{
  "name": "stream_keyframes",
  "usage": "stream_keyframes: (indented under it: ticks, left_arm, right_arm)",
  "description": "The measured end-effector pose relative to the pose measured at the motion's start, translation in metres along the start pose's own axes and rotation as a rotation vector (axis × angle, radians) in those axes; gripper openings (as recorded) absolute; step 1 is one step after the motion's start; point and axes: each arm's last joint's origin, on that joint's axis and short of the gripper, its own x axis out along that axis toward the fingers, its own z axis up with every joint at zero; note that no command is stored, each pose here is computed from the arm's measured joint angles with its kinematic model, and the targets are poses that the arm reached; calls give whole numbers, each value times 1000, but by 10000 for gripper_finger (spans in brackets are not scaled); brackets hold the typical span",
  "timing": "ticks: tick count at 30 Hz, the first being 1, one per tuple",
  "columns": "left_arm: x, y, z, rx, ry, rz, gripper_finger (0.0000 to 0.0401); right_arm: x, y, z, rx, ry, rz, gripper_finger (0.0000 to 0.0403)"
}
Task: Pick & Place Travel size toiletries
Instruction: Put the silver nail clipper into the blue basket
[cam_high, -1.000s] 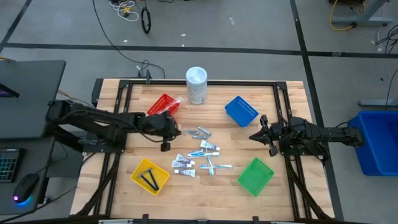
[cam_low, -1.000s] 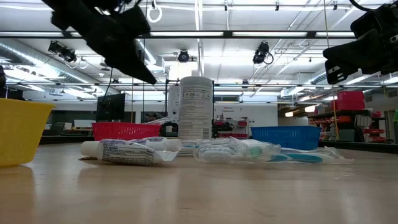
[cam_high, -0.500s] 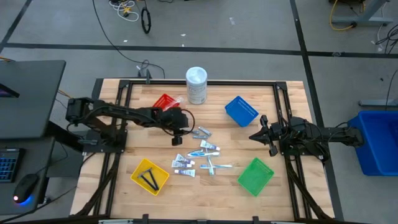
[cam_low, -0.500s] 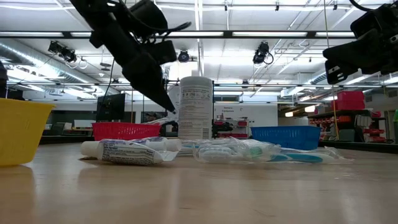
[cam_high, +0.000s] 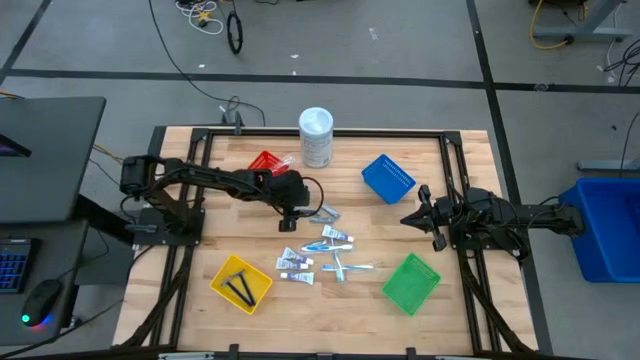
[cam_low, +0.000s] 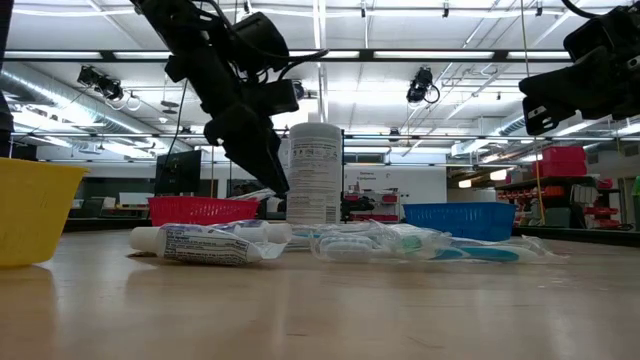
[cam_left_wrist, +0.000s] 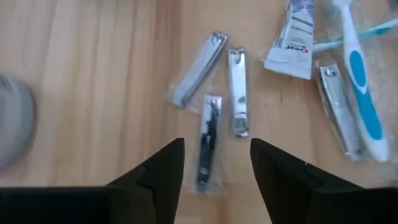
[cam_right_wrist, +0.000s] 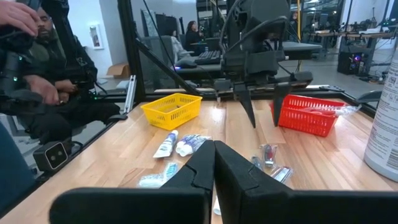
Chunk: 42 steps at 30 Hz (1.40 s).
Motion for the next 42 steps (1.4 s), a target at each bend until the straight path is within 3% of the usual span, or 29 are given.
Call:
stream_keyframes:
  ticks: [15,27,42]
  left_arm:
    - [4,4,0,151,-13,-42,191]
    - [36,6,-17,134,62,-43,190]
    - [41,8,-17,112,45,-48,190]
  right_arm:
    - [0,0,0,0,0,0,13]
    - [1,0,0,1,5,-1,14]
    - [1,0,-2,4,20,-2,14]
